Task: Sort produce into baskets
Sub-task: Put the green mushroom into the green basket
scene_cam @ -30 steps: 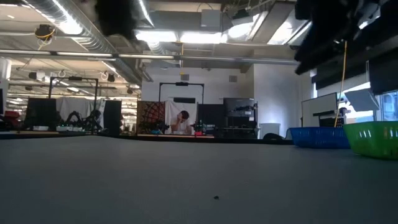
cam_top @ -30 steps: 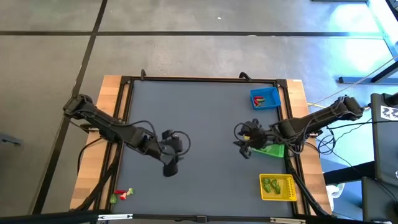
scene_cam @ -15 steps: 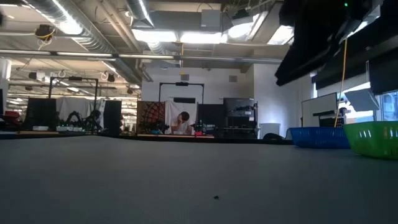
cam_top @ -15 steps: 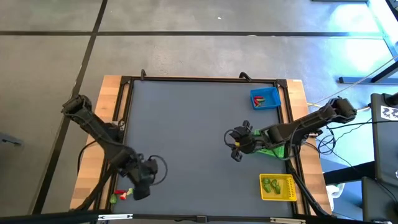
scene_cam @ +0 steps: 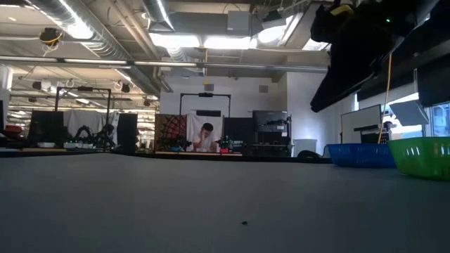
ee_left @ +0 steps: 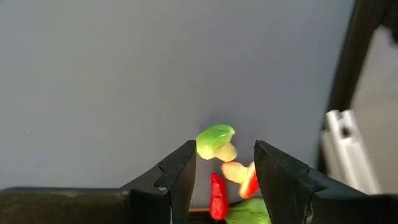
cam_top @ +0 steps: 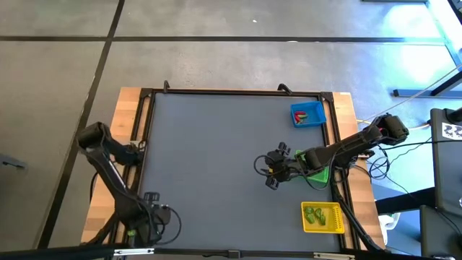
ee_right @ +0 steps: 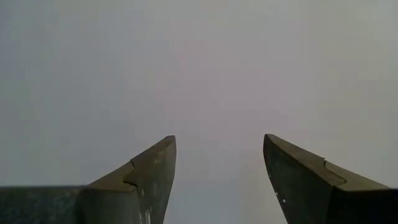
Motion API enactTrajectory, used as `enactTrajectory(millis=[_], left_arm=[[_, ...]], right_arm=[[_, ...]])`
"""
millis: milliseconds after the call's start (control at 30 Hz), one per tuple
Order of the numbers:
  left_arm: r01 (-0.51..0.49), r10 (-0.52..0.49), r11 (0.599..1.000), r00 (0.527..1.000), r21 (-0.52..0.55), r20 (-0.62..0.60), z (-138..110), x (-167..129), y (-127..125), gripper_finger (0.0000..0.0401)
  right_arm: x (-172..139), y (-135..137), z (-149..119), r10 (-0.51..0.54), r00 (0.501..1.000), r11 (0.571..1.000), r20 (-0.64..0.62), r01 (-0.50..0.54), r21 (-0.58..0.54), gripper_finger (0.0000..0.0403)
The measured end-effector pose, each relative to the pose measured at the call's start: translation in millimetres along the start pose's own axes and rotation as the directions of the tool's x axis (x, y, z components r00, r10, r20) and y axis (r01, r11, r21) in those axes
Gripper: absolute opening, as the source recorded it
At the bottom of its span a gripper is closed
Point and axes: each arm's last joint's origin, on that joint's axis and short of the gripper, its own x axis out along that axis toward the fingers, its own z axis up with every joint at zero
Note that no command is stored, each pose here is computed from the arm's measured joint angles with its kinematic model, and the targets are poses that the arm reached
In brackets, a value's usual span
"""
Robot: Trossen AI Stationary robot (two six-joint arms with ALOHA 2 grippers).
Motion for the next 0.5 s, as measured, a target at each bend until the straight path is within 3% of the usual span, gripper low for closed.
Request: enactTrajectory(millis=[333, 500], left_arm=[[-0.103, 0.117, 0.977, 0.991, 0.189, -0.066, -7.1, 41.6, -12.6, 0.0133], [-0.116, 0.134, 0.97, 0.988, 0.213, -0.076, -5.2, 47.1, -12.2, 0.008]], right_arm=[[-0.1, 2.3, 3.7, 0.022, 0.999, 1.0, 0.035, -0.022, -0.007, 0.0241], [-0.1, 2.3, 3.7, 0.022, 0.999, 1.0, 0.035, -0.022, -0.007, 0.0241]])
